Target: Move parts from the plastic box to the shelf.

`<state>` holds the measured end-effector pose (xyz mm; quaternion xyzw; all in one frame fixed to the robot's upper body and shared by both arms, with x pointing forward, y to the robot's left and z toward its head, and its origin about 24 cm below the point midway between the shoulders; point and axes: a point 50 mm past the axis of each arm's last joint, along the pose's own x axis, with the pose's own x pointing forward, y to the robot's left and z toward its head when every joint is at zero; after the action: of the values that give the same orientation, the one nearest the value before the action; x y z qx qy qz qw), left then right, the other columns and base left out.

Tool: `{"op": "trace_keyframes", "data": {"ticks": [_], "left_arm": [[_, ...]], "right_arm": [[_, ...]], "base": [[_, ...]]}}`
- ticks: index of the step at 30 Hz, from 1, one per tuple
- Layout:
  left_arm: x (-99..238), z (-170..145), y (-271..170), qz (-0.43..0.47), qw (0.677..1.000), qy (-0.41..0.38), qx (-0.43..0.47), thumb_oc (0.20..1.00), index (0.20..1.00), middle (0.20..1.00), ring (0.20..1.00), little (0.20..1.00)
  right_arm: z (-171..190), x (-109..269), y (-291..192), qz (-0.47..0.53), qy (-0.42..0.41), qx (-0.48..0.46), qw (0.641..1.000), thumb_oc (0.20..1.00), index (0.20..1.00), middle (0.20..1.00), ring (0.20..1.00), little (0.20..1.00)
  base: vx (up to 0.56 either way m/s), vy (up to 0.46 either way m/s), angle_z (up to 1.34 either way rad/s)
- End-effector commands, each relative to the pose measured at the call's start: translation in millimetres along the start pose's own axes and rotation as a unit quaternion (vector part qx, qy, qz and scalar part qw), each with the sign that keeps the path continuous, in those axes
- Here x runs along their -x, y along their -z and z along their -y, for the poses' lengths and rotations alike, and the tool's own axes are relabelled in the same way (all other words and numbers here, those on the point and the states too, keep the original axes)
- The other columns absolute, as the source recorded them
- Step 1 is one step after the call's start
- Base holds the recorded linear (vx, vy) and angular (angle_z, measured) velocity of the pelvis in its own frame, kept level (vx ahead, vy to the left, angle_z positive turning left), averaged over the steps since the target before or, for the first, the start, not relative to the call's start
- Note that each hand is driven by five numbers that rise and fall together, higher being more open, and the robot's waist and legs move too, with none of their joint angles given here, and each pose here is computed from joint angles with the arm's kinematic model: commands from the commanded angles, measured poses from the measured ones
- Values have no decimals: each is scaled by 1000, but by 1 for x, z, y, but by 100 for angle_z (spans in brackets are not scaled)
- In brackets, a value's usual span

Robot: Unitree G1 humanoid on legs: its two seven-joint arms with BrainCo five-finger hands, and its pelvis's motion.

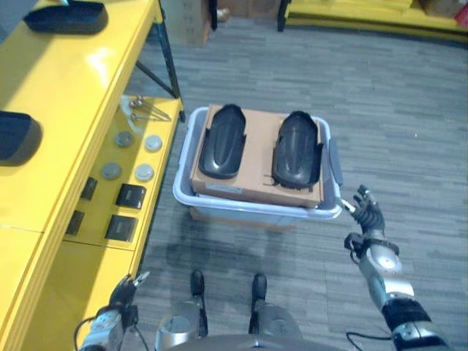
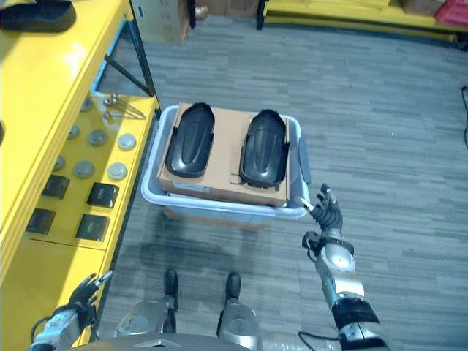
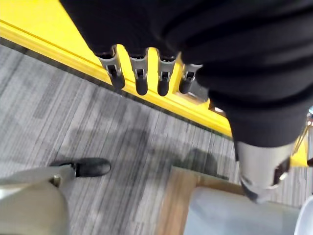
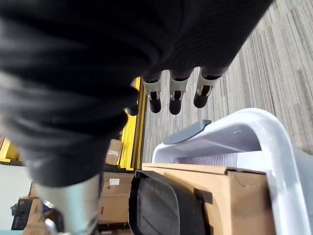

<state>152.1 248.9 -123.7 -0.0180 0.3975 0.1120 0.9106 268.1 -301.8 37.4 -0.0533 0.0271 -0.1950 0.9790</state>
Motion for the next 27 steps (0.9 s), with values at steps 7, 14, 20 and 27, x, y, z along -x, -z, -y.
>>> {"op": "trace_keyframes", "data": {"ticks": [7, 14, 20, 27], "left_arm": [[-13, 32, -24, 21, 996, 57, -71, 1000, 1000, 1000, 1000, 1000], [-16, 34, -33, 26, 995, 62, -74, 1000, 1000, 1000, 1000, 1000], [-17, 42, -40, 39, 993, 86, -68, 1000, 1000, 1000, 1000, 1000], [-15, 56, -51, 76, 988, 119, -59, 1000, 1000, 1000, 1000, 1000]], "right_arm": [[20, -65, -121, 135, 97, 45, 985, 1000, 1000, 1000, 1000, 1000], [29, -81, -185, 162, 154, 45, 974, 1000, 1000, 1000, 1000, 1000], [35, -91, -197, 117, 169, 89, 975, 1000, 1000, 1000, 1000, 1000], [51, -97, -172, 9, 221, 89, 971, 1000, 1000, 1000, 1000, 1000]], "base": [[-66, -8, 4], [-43, 25, 15], [-10, 68, 6], [-16, 22, 4]]}}
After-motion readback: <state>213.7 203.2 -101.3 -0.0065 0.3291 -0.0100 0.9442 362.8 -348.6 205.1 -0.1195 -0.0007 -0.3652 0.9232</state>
